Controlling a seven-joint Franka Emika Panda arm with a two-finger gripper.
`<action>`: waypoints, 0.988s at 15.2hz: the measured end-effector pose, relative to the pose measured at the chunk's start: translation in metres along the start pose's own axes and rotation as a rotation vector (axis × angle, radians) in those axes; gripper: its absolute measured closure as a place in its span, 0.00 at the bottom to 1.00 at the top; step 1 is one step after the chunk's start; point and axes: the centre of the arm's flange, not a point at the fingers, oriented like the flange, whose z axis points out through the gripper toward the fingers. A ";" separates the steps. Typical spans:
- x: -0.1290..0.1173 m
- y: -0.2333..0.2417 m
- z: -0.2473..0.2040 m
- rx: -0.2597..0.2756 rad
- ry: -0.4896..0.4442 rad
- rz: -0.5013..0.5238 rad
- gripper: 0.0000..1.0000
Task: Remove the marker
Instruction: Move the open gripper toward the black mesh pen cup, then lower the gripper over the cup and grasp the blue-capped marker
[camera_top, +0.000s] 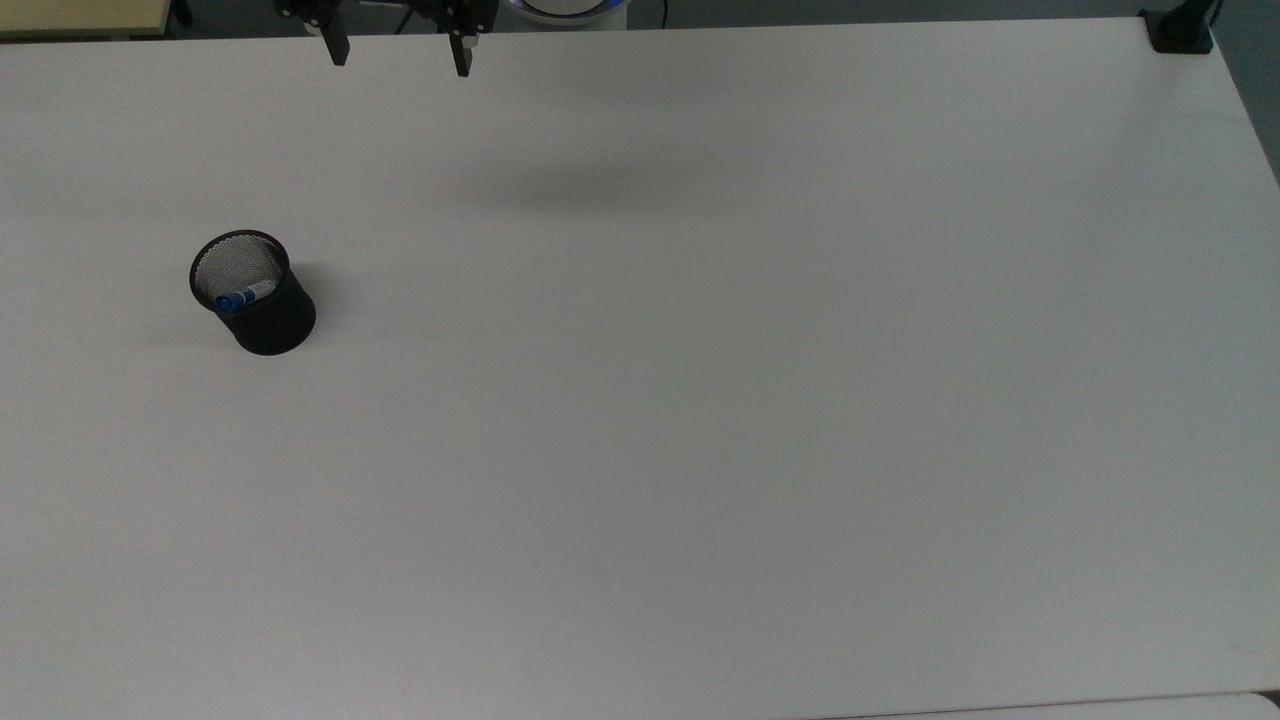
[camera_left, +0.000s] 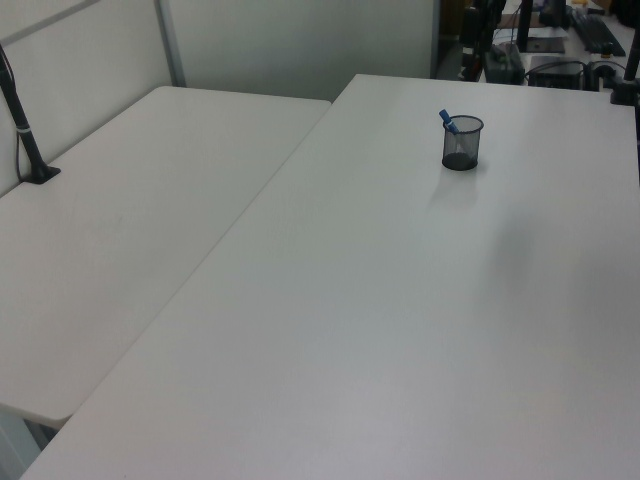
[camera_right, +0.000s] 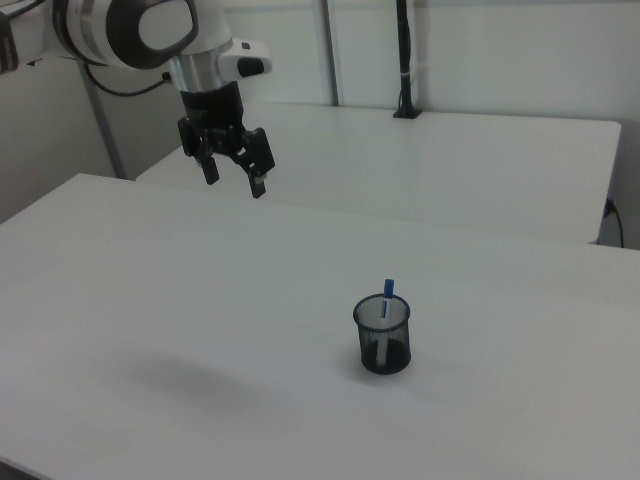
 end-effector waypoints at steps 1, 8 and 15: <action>0.000 0.000 0.000 0.000 0.000 -0.001 0.00; -0.001 0.074 0.001 -0.022 0.031 -0.174 0.00; 0.030 0.149 0.082 -0.120 0.189 -0.175 0.00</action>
